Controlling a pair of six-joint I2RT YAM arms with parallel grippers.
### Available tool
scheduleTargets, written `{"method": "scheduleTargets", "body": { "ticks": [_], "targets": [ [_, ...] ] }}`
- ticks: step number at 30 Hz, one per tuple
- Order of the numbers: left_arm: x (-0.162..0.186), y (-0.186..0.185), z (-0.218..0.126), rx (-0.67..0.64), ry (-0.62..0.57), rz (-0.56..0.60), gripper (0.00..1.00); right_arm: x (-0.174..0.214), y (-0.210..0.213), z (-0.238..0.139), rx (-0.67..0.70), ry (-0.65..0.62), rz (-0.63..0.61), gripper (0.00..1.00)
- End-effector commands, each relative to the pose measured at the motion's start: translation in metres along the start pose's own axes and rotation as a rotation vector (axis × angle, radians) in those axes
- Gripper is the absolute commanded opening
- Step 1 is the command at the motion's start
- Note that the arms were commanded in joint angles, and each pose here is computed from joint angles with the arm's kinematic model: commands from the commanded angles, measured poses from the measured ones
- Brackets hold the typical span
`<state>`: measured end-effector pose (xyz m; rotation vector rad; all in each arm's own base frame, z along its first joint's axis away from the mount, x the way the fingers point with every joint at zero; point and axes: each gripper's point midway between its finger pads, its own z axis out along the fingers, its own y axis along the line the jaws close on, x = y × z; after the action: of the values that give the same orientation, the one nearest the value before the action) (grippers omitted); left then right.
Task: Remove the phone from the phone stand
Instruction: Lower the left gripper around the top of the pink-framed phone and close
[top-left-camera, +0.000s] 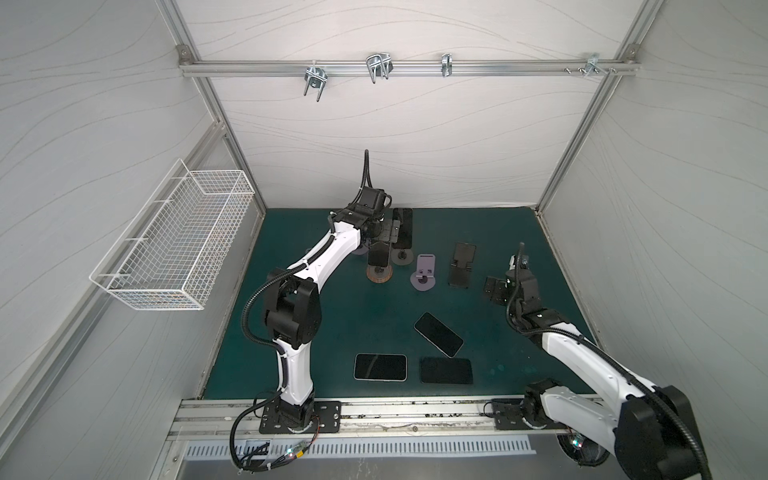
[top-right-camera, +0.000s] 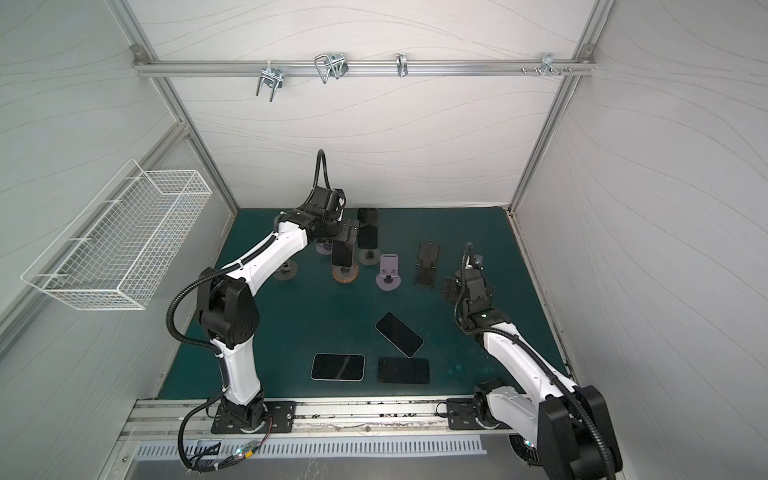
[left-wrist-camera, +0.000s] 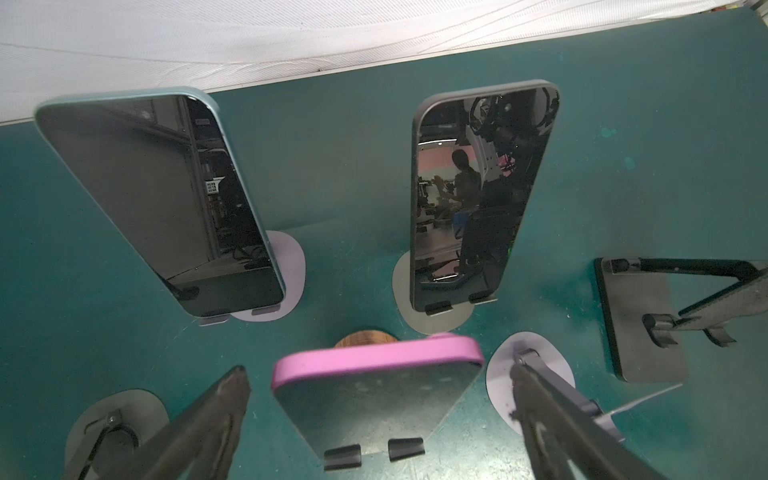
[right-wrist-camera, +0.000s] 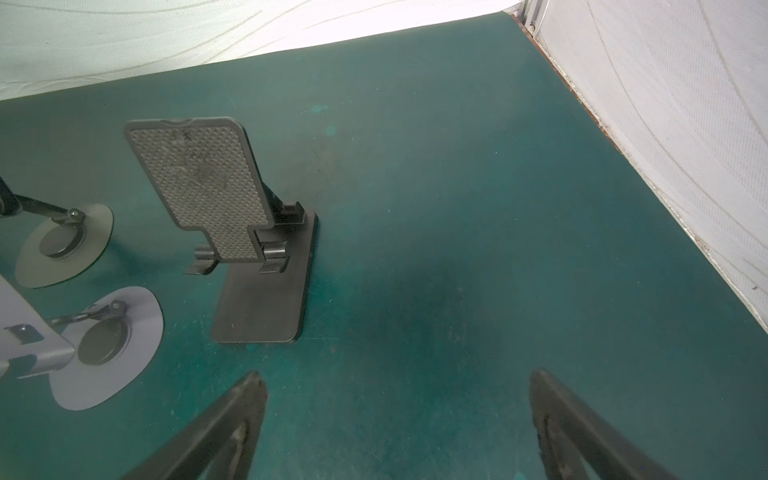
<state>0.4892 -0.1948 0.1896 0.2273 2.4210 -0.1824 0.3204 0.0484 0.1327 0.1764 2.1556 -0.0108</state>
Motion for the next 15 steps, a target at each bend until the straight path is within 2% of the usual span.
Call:
{"method": "scheduleTargets", "body": {
  "ticks": [1, 9, 15],
  "targets": [
    [-0.019, -0.008, 0.0, 0.023, -0.061, -0.002, 0.97, 0.0, -0.002, 0.0, 0.0, -0.001, 0.015, 0.99],
    [-0.006, -0.011, 0.008, 0.041, -0.064, 0.018, 0.94, -0.001, -0.003, 0.0, 0.004, -0.008, 0.024, 0.99],
    [-0.004, -0.002, 0.015, -0.005, -0.074, 0.014, 0.93, -0.001, -0.003, 0.0, 0.005, -0.007, 0.026, 0.99]
  ]
}}
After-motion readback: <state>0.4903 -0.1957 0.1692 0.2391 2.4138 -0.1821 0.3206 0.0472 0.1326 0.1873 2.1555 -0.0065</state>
